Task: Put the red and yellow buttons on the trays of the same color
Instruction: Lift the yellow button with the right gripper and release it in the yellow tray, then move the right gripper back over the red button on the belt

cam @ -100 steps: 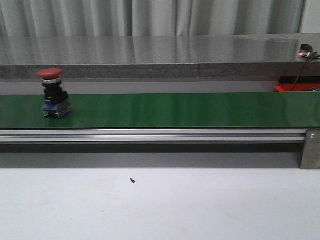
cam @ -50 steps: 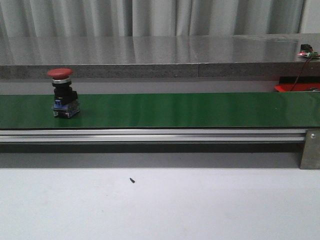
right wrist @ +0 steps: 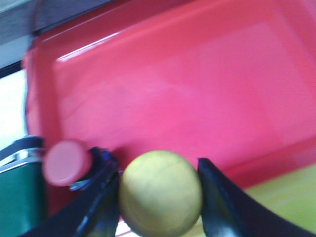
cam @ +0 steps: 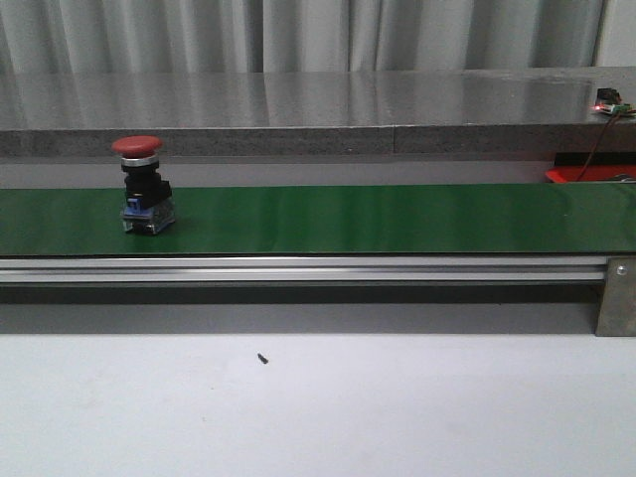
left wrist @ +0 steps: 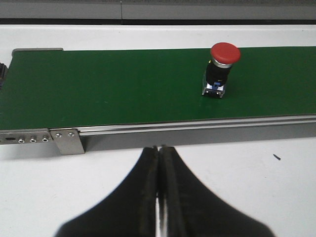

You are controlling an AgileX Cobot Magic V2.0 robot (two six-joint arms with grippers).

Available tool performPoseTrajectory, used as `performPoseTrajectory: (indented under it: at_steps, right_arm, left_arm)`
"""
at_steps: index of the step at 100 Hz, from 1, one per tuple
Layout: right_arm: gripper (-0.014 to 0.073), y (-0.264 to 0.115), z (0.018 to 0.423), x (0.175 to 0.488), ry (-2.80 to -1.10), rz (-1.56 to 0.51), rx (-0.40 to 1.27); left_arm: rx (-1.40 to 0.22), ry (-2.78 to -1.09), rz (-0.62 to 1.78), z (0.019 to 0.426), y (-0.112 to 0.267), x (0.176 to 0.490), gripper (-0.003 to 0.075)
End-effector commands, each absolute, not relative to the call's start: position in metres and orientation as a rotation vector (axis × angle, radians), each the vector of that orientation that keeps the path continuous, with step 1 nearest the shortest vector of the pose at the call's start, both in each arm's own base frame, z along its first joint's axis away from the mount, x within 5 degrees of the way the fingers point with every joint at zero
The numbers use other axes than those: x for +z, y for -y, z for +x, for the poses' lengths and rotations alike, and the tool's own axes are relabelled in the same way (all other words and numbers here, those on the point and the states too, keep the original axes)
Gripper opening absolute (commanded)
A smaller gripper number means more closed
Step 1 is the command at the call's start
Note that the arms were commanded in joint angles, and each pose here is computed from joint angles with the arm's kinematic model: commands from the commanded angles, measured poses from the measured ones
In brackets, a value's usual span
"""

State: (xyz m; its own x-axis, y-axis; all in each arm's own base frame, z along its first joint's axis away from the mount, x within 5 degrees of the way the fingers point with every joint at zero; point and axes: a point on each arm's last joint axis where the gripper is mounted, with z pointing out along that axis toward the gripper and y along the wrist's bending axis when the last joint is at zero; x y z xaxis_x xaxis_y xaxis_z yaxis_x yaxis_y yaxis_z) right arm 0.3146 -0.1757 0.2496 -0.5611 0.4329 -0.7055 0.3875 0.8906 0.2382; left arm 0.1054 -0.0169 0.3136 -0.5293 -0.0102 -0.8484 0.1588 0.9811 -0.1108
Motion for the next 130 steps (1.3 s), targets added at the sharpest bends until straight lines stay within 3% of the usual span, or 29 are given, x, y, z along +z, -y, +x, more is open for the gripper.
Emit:
performPoseTrajectory:
  at_steps: [1, 33, 61, 70, 89, 105, 130]
  right_arm:
    - [0.0156, 0.194, 0.302, 0.277, -2.115, 0.641, 0.005]
    - [0.0156, 0.22, 0.266, 0.243, -2.14, 0.821, -0.073]
    - [0.0159, 0.224, 0.265, 0.218, -2.176, 0.864, -0.099]
    - [0.0235, 0.224, 0.266, 0.214, -2.191, 0.866, -0.088]
    - [0.0555, 0.224, 0.266, 0.213, -2.195, 0.864, -0.088]
    - [0.0581, 0.222, 0.264, 0.223, -2.175, 0.85, -0.096]
    - [0.0581, 0.204, 0.26, 0.264, -2.086, 0.762, -0.12]
  left_arm:
    - [-0.216, -2.027, 0.089, 0.109, 0.017, 0.327, -0.002]
    - [-0.216, -2.027, 0.089, 0.109, 0.017, 0.327, -0.002]
    - [-0.216, -2.027, 0.089, 0.109, 0.017, 0.327, -0.002]
    - [-0.216, -2.027, 0.089, 0.109, 0.017, 0.327, -0.002]
    - [-0.216, -2.027, 0.089, 0.109, 0.017, 0.327, -0.002]
    - [-0.216, -2.027, 0.089, 0.109, 0.017, 0.327, -0.002]
    - [-0.216, -2.027, 0.089, 0.109, 0.017, 0.327, -0.002]
